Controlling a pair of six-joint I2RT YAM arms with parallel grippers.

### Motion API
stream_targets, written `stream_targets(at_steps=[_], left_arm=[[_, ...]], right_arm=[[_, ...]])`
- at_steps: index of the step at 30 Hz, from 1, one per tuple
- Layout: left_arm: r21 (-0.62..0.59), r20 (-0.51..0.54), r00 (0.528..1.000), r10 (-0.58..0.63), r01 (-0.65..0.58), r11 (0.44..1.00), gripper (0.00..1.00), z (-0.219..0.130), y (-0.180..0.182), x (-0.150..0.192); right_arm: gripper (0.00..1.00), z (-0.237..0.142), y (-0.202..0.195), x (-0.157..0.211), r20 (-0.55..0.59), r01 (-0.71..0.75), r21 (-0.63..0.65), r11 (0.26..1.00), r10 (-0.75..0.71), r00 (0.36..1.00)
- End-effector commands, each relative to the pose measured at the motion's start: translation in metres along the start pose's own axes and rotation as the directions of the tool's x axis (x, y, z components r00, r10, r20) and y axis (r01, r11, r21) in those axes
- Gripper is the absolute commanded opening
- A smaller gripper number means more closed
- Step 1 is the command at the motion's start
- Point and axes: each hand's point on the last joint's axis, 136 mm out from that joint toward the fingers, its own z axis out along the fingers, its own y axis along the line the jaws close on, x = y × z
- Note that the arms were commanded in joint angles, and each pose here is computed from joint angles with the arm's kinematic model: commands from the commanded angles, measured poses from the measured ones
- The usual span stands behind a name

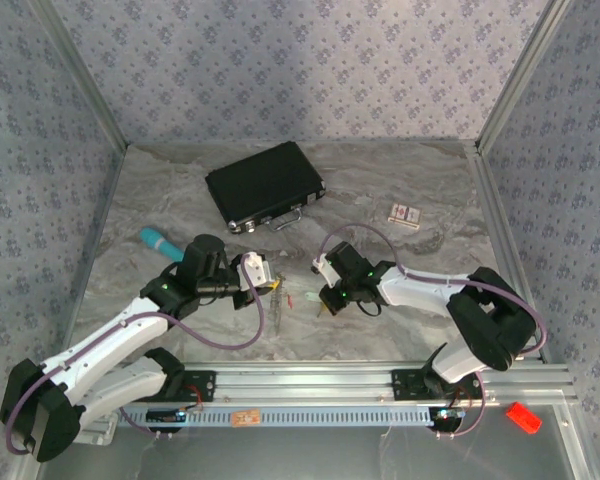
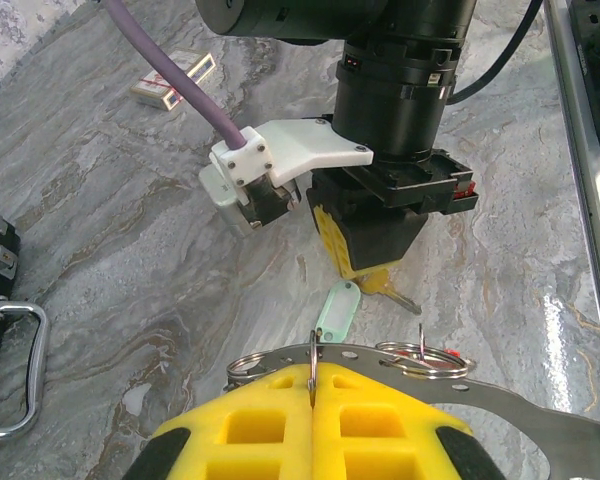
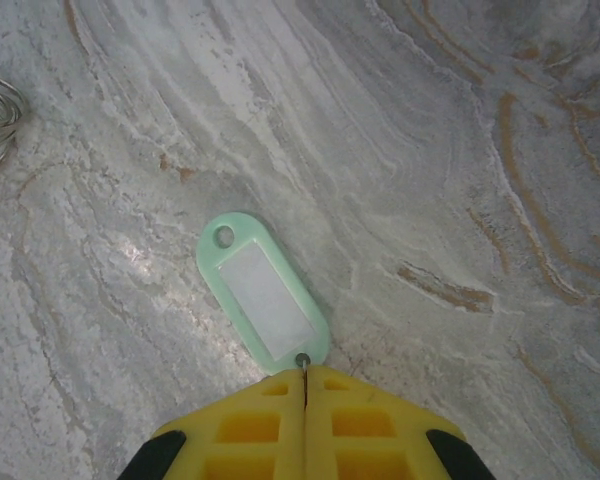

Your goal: Put the keys on the keyring

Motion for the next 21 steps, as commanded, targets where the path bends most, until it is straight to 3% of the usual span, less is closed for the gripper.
stream_targets(at_steps=[1, 8, 21], left_arm=[[0.025, 0.008, 1.0, -0.009, 0.009, 1.0, 0.0, 0.0, -0.007, 0.001], [0.024, 0.006, 1.0, -0.009, 0.009, 1.0, 0.0, -0.001, -0.008, 0.002], [0.024, 0.005, 1.0, -0.003, 0.003, 1.0, 0.0, -0.001, -0.008, 0.003]], right_arm=[[0.07, 0.0, -0.005, -0.007, 0.01, -0.026, 0.023, 0.999, 0.026, 1.0], [0.19, -0.004, -0.002, -0.005, 0.022, -0.028, 0.005, 1.0, 0.028, 0.999], [0.24, -0.004, -0.005, 0.008, 0.017, -0.072, 0.02, 0.997, 0.072, 0.997]])
